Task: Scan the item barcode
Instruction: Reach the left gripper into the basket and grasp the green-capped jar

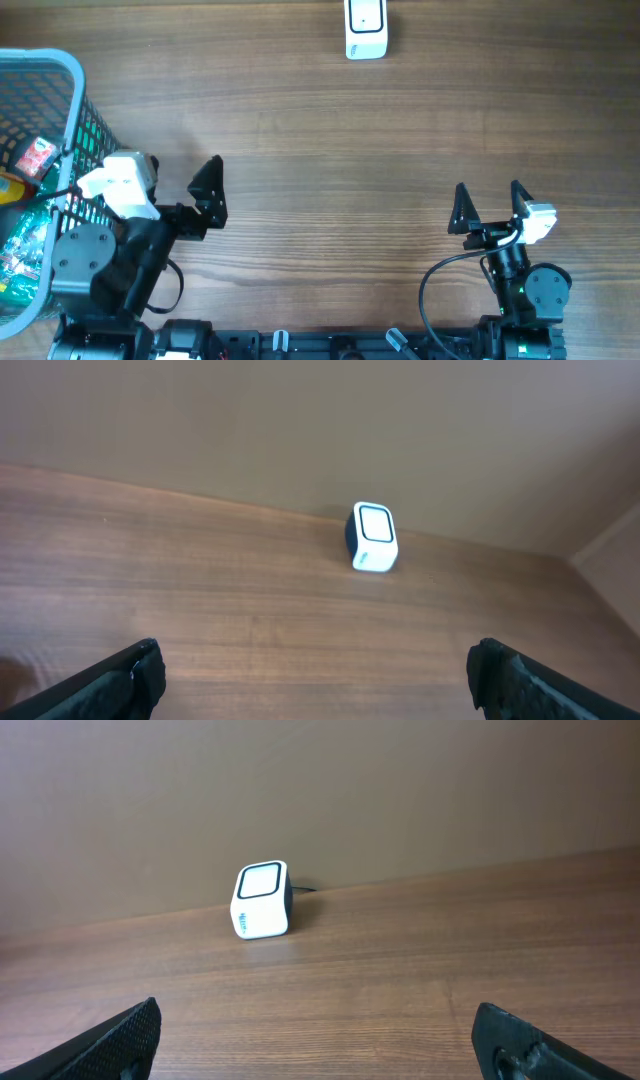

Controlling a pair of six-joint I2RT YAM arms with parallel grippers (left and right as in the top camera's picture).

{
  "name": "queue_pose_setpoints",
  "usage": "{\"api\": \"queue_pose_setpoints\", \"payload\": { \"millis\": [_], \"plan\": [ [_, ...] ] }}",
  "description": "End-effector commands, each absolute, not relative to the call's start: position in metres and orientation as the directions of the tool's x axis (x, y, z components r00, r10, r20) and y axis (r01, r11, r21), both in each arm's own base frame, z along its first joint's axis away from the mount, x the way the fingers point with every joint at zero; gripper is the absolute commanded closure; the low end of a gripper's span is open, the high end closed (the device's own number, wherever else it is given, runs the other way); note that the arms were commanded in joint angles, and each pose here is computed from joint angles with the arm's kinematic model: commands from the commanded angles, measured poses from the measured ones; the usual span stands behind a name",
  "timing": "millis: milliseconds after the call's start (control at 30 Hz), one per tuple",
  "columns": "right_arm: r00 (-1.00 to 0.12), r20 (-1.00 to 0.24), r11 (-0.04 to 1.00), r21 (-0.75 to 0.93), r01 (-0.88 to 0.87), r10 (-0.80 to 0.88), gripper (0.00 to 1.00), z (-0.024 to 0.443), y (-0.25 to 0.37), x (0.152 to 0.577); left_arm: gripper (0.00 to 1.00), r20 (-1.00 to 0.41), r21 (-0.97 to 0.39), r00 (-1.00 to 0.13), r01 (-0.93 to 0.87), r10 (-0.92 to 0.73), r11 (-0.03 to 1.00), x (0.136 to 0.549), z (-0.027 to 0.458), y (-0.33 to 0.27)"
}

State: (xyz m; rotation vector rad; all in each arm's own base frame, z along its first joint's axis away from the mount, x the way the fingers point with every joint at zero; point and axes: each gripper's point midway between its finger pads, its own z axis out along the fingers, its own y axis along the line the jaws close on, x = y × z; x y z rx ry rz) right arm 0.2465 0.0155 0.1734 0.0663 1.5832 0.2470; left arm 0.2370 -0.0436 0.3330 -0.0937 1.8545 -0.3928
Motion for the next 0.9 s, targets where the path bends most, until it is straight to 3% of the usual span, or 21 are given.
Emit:
{"api": "queue_pose_setpoints", "payload": {
  "millis": [0,300,533,733,867],
  "plan": [
    [-0.027,-0.978,0.974,0.21,-0.088,0.208,0.0,0.173,0.011,0.247,0.0,-0.913,-0.331,-0.291,0.117,-0.286,0.936,0.238,0.345,-0.04],
    [-0.027,-0.978,0.974,0.21,-0.088,0.208,0.0,0.173,0.011,0.247,0.0,-0.924,-0.226,-0.218,-0.349,-0.313,0.91,0.25,0.407,0.041],
    [-0.027,-0.978,0.974,0.21,-0.088,0.208,0.0,0.173,0.011,0.247,0.0,-0.91,-0.266,-0.07,-0.66,-0.41,0.702,0.265,0.446,0.11],
    [-0.027,-0.978,0.974,0.21,-0.088,0.208,0.0,0.173,0.011,0.247,0.0,-0.762,-0.34,-0.018,-0.839,-0.647,0.424,0.27,0.38,0.186],
    [-0.027,-0.978,0.974,0.21,-0.088,0.208,0.0,0.173,0.011,0.247,0.0,-0.652,-0.387,-0.034,-0.844,-0.758,0.371,0.289,0.342,0.215]
  ]
}}
